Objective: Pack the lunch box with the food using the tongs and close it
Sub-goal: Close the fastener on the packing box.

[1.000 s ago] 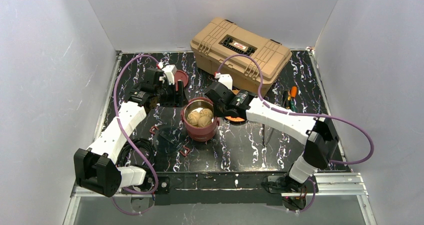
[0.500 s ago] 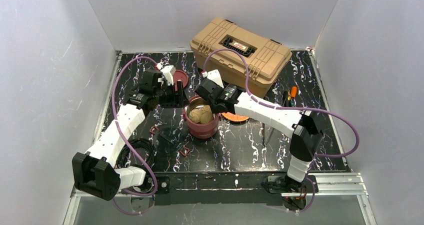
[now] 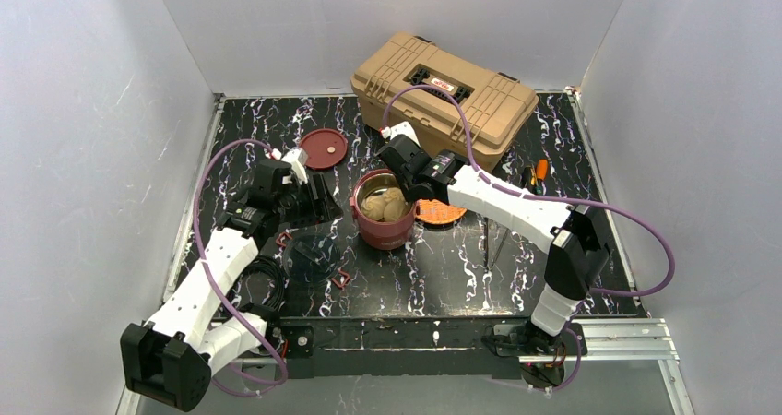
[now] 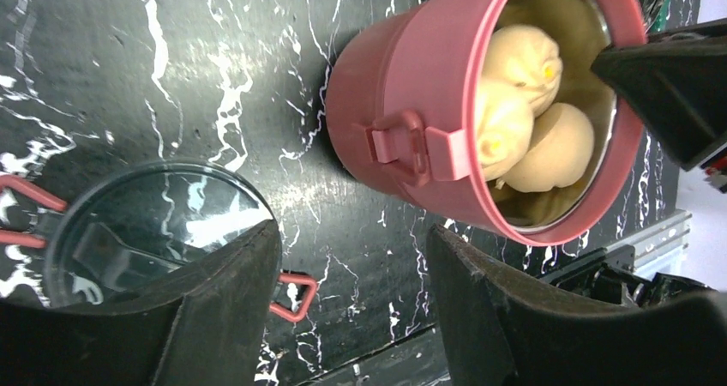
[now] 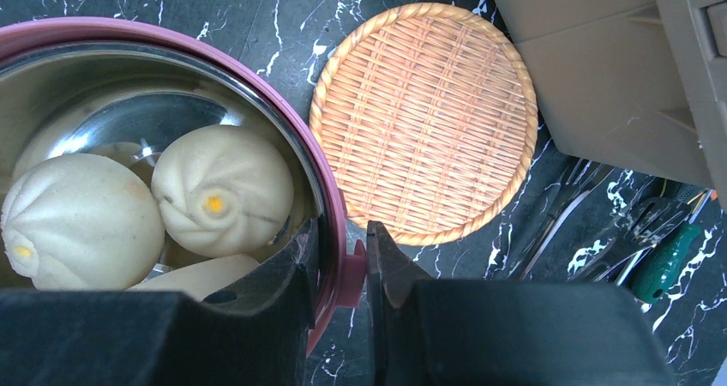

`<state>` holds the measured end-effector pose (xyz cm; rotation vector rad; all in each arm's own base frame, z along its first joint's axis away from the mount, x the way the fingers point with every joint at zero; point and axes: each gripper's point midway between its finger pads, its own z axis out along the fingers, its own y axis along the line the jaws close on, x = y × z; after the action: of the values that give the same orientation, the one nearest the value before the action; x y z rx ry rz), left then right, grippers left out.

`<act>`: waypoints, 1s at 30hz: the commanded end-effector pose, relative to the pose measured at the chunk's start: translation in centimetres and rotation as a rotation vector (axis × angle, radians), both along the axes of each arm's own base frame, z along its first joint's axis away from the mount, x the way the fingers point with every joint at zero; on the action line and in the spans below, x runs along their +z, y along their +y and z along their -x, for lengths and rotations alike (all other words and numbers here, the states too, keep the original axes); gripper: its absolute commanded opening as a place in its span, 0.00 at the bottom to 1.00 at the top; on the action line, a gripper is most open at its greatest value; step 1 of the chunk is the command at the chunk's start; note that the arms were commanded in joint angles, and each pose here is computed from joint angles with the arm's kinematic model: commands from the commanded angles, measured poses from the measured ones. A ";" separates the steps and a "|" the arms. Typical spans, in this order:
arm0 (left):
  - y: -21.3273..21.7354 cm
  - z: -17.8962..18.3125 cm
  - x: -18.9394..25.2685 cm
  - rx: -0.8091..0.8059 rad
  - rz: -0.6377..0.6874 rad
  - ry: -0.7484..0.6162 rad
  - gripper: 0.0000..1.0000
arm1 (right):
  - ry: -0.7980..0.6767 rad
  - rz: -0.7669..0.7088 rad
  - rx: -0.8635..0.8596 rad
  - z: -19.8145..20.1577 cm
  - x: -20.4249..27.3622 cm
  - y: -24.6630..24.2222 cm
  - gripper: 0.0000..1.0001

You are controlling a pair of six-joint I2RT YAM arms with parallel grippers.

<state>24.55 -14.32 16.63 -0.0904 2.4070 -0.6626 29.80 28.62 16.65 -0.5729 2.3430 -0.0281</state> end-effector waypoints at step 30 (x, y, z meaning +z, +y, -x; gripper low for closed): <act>-1.2 -0.9 -6.2 0.108 0.098 0.137 0.53 | 0.017 0.198 0.028 0.2 -2.3 -3.6 0.01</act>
<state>25.39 -17.51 12.15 -0.2131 2.4717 -0.8835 30.21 28.65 16.61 -0.6115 2.3117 -0.0413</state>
